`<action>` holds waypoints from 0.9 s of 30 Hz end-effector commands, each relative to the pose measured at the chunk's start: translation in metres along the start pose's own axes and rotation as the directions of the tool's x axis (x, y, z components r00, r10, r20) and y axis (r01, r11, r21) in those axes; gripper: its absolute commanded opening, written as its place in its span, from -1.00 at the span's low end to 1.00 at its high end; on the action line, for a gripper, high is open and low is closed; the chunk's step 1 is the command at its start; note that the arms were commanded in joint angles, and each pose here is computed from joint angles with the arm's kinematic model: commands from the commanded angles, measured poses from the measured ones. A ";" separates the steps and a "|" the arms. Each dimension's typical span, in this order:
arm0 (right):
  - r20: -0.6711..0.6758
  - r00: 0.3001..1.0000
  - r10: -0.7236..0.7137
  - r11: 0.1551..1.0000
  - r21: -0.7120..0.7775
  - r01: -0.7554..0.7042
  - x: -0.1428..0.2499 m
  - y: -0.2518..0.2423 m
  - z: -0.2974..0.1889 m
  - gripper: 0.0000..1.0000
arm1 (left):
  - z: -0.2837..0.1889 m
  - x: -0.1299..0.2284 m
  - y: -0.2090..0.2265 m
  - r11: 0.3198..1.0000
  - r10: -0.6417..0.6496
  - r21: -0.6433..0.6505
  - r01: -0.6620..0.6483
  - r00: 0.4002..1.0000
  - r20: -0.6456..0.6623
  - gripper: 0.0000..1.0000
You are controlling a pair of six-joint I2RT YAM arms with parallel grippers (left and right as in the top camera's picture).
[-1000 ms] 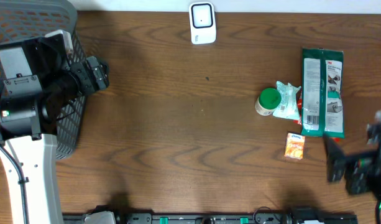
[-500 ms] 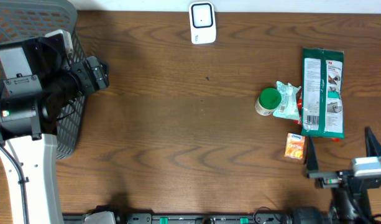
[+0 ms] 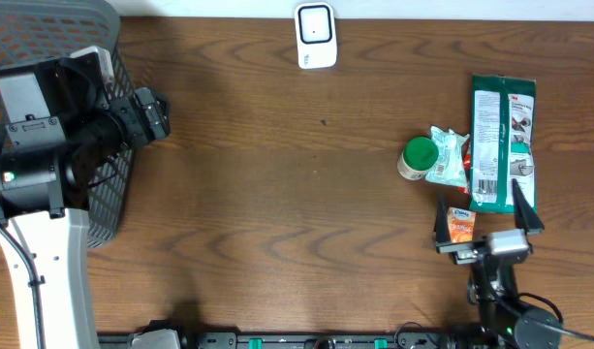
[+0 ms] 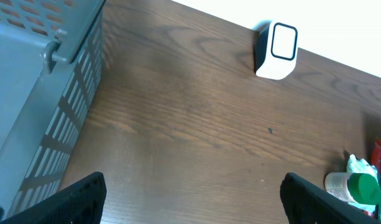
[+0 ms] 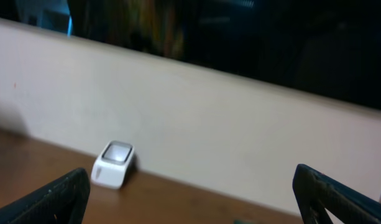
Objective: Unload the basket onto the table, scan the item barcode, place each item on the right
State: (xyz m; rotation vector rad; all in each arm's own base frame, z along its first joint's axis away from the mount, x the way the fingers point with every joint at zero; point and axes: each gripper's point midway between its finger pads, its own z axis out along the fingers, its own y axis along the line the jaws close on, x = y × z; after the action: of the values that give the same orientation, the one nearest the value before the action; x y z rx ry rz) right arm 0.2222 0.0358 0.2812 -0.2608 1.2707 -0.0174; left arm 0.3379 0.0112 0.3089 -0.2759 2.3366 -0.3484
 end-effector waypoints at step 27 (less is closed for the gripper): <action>-0.329 0.932 0.152 0.983 -0.047 -0.176 0.119 0.029 -0.013 0.99 | -0.005 -0.005 -0.001 1.000 0.010 0.000 -0.010 1.000 0.017 0.79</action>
State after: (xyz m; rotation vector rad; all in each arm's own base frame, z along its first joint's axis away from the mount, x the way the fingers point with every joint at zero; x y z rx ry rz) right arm 0.2425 0.0423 0.1602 -0.2260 1.6185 0.1206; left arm 0.3379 0.0112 0.3089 -0.2759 2.3366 -0.3484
